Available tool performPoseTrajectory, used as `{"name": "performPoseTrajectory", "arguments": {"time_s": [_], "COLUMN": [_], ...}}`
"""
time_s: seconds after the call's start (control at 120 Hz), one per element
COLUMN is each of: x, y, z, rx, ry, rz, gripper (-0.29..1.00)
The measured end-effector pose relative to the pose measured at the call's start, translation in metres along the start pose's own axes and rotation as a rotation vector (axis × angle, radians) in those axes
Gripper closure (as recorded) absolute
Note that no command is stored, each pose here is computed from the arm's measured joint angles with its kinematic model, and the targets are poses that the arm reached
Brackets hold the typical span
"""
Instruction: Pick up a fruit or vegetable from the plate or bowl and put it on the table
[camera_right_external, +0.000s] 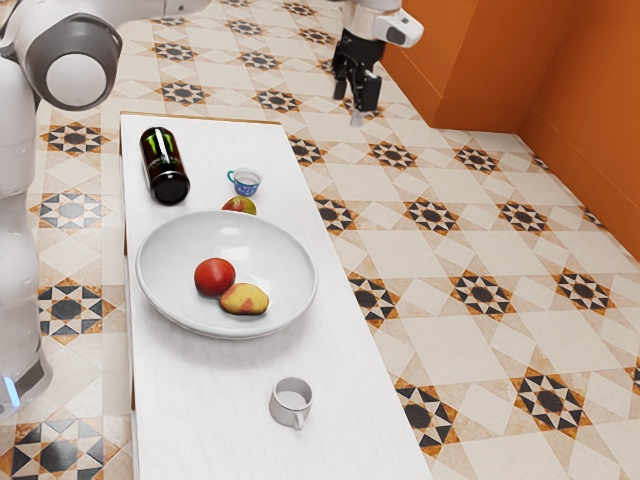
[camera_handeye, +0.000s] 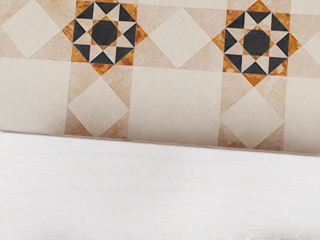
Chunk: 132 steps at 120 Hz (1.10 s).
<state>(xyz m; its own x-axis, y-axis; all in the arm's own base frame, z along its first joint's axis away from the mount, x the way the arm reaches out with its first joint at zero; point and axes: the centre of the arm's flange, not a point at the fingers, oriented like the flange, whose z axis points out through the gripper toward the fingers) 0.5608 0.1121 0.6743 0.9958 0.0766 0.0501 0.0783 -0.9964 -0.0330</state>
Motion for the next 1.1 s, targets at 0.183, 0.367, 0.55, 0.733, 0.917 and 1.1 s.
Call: {"name": "performPoseTrajectory", "arguments": {"time_s": [0.183, 0.367, 0.55, 0.733, 0.917, 1.1], "x": [-0.028, -0.043, -0.002, 0.007, -0.002, -0.017], "y": [-0.003, 0.033, 0.149, 0.201, 0.289, 0.253], "z": [-0.088, -0.124, -0.055, 0.0, 0.035, 0.113], "rx": [0.017, 0.006, -0.041, -0.079, -0.063, -0.05], "ry": [0.169, 0.227, 0.095, -0.018, -0.067, -0.265], "rz": [0.007, 0.086, 0.309, 0.406, 0.681, 0.863], "gripper": [0.0, 0.0, 0.0, 0.0, 0.0, 0.0]}}
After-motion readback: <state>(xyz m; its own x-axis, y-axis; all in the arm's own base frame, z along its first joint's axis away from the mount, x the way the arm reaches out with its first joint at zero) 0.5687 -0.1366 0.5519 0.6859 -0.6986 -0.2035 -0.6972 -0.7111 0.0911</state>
